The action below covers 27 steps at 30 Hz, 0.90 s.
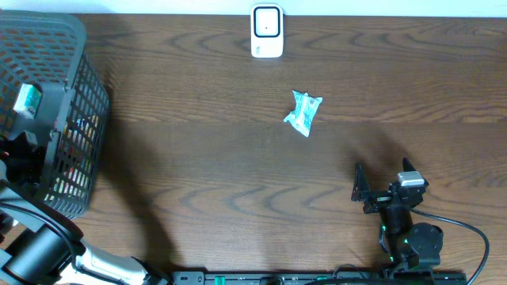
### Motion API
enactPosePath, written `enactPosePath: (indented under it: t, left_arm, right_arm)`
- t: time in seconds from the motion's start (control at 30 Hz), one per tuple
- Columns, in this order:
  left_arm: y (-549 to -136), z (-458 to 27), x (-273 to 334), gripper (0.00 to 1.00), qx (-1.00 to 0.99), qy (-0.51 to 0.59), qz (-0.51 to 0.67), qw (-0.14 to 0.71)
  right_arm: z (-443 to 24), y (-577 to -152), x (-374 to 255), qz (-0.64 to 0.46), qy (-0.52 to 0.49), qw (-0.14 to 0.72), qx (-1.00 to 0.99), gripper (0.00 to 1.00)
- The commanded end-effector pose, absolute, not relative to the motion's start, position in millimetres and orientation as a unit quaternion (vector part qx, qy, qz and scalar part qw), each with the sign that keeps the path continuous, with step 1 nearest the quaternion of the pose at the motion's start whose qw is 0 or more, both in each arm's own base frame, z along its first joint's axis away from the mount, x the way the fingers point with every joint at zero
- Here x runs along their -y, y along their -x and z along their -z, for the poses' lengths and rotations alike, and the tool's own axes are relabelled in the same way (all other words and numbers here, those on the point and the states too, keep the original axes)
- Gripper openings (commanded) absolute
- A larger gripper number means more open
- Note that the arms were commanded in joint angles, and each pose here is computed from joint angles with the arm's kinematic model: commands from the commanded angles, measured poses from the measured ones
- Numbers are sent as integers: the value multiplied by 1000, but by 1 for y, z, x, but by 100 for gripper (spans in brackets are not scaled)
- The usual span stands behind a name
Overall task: Scan the item barcode
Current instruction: 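Reach into the basket and grasp the yellow-and-red wipes bag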
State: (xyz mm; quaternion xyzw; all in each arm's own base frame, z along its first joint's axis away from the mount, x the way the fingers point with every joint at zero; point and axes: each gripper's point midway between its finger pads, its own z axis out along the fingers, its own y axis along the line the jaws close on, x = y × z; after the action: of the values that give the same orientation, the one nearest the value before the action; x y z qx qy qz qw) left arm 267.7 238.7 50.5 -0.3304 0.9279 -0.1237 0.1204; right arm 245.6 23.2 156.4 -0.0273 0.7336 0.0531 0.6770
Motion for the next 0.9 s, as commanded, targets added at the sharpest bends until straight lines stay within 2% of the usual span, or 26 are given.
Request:
enactPosePath:
  t: [0.0, 0.13, 0.33, 0.43, 0.5, 0.57, 0.7, 0.87]
  left_arm:
    - [-256, -36, -237, 53, -921, 361, 115, 91]
    - [-259, -37, -239, 34, -919, 364, 115, 98]
    - [-277, -64, -254, 33, -894, 412, 116, 137]
    - [-293, -98, -254, 64, -889, 398, 133, 182]
    - [-300, -118, -255, 78, -887, 388, 136, 209]
    - [-302, -138, -254, 87, -891, 366, 129, 236]
    - [-297, -148, -247, 89, -906, 324, 118, 244]
    - [-288, -124, -235, 91, -920, 302, 131, 212]
  right_arm:
    - [-155, -245, -24, -48, 33, 677, -734, 99]
    - [-155, -245, -24, -48, 33, 677, -734, 99]
    - [-155, -245, -24, -48, 33, 677, -734, 99]
    - [-155, -245, -24, -48, 33, 677, -734, 99]
    - [-155, -245, -24, -48, 33, 677, -734, 99]
    - [-155, -245, -24, -48, 33, 677, -734, 99]
    - [-155, -245, -24, -48, 33, 677, -734, 99]
    - [-155, -245, -24, -48, 33, 677, -734, 99]
